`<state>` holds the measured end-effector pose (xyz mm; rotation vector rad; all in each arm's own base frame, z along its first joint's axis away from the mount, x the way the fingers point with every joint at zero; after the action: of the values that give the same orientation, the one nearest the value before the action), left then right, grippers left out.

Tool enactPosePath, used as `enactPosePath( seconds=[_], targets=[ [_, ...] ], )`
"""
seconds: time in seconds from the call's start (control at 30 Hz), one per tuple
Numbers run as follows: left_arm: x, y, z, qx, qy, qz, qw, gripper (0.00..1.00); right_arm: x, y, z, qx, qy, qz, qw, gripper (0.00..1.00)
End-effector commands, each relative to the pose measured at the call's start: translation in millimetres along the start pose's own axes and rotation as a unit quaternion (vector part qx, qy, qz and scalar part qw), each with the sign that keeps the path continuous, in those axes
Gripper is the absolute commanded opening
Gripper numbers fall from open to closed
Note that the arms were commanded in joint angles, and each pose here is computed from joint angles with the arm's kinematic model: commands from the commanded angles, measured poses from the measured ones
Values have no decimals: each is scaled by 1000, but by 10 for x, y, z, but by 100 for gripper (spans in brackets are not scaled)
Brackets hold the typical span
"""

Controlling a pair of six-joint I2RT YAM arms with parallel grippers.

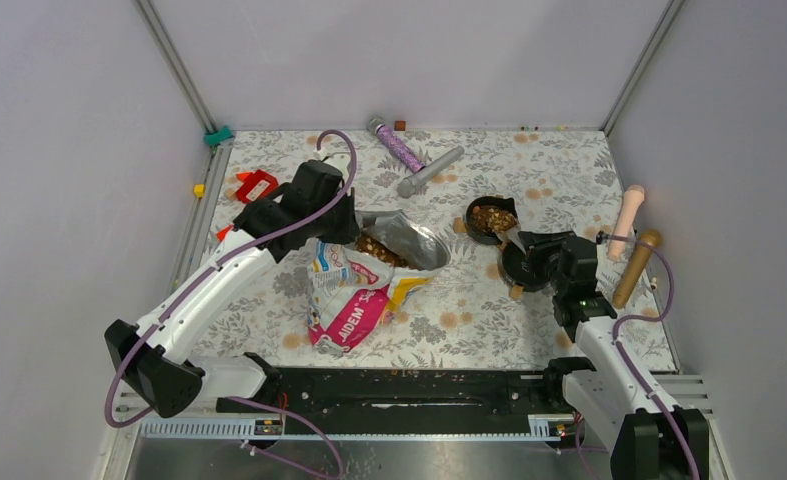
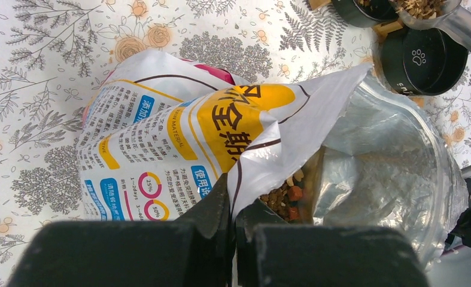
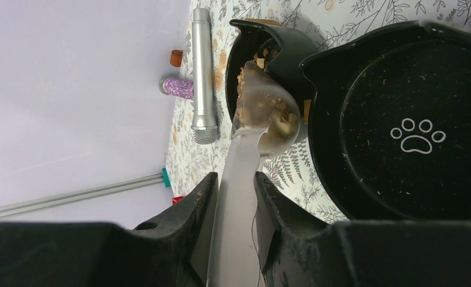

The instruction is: Serve the pet food

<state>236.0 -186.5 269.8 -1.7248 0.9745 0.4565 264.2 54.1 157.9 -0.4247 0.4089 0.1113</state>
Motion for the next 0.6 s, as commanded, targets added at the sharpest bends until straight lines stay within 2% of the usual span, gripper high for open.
enactPosePath(
  seconds=[0.0, 0.57],
  targets=[
    [-144, -117, 6, -9, -10, -39, 999, 0, 43, -88, 56, -16, -7, -20, 1000, 0],
    [-163, -132, 25, -13, -17, -47, 999, 0, 130, -133, 145, -79, 73, 25, 994, 0]
  ],
)
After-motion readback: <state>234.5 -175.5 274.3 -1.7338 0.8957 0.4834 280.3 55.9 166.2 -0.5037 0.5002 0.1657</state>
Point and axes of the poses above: each gripper's point midway between its finger pads, its own x axis out along the fingers, its own z axis along the line the jaws close on, y = z × x, the point moved 5 cm from there along -x, back along the fingers, and after that the axes turned 8 degrees about -x, right-handed, at the moved point
